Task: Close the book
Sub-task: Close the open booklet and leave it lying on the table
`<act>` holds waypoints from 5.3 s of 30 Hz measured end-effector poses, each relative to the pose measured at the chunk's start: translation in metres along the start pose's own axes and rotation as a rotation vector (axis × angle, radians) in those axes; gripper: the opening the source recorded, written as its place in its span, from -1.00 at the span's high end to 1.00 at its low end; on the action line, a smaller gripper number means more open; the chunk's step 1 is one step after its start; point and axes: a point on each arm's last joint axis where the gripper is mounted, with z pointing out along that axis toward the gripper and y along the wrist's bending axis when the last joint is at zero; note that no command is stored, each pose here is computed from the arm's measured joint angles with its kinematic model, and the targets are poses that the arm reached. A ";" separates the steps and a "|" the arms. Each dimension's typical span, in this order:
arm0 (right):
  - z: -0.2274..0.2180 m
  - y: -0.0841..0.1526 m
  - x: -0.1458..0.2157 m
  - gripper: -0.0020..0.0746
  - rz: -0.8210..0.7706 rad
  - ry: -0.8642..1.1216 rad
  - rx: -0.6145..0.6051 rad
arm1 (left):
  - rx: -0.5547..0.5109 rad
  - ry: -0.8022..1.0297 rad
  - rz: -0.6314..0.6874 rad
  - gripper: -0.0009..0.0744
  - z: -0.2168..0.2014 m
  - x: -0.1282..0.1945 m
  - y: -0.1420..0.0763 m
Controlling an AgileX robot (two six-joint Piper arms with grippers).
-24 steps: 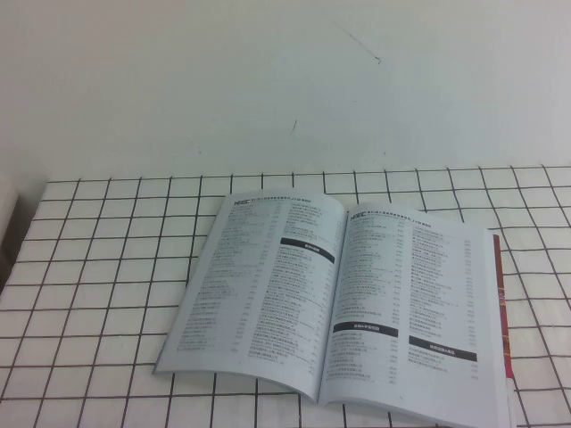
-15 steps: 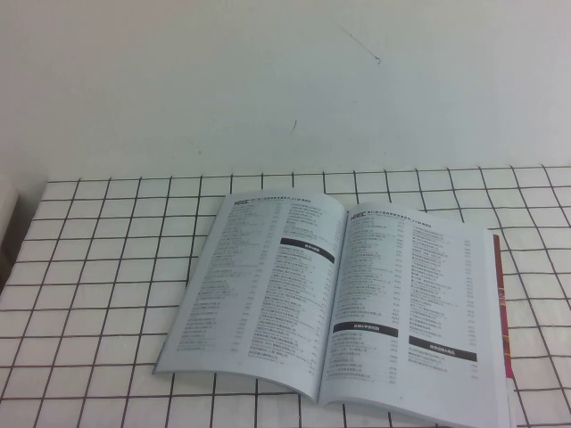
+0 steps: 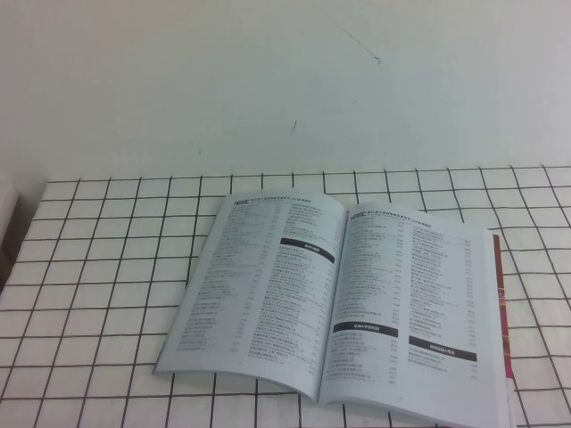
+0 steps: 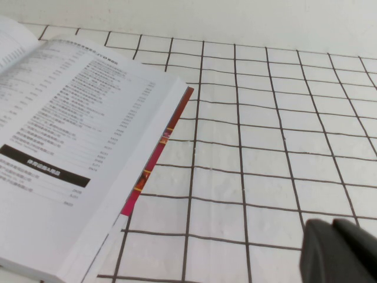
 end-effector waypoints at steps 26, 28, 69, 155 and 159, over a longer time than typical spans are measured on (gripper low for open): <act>-0.001 -0.002 -0.015 0.95 0.000 -0.196 0.023 | 0.004 -0.313 0.042 0.98 -0.003 -0.026 -0.001; -0.003 -0.003 -0.025 0.95 0.000 -0.302 0.036 | 0.006 -0.450 0.044 0.99 -0.008 -0.038 -0.001; 0.009 -0.010 -0.188 0.95 -0.041 0.052 -0.080 | 0.027 0.056 0.044 0.99 0.039 -0.160 -0.013; 0.142 0.003 -0.154 0.95 -0.347 0.514 -0.316 | 0.829 0.342 0.167 0.99 0.167 -0.205 -0.137; 0.108 -0.009 -0.174 0.95 -0.352 0.410 -0.203 | 0.696 0.308 0.242 0.99 0.145 -0.220 -0.122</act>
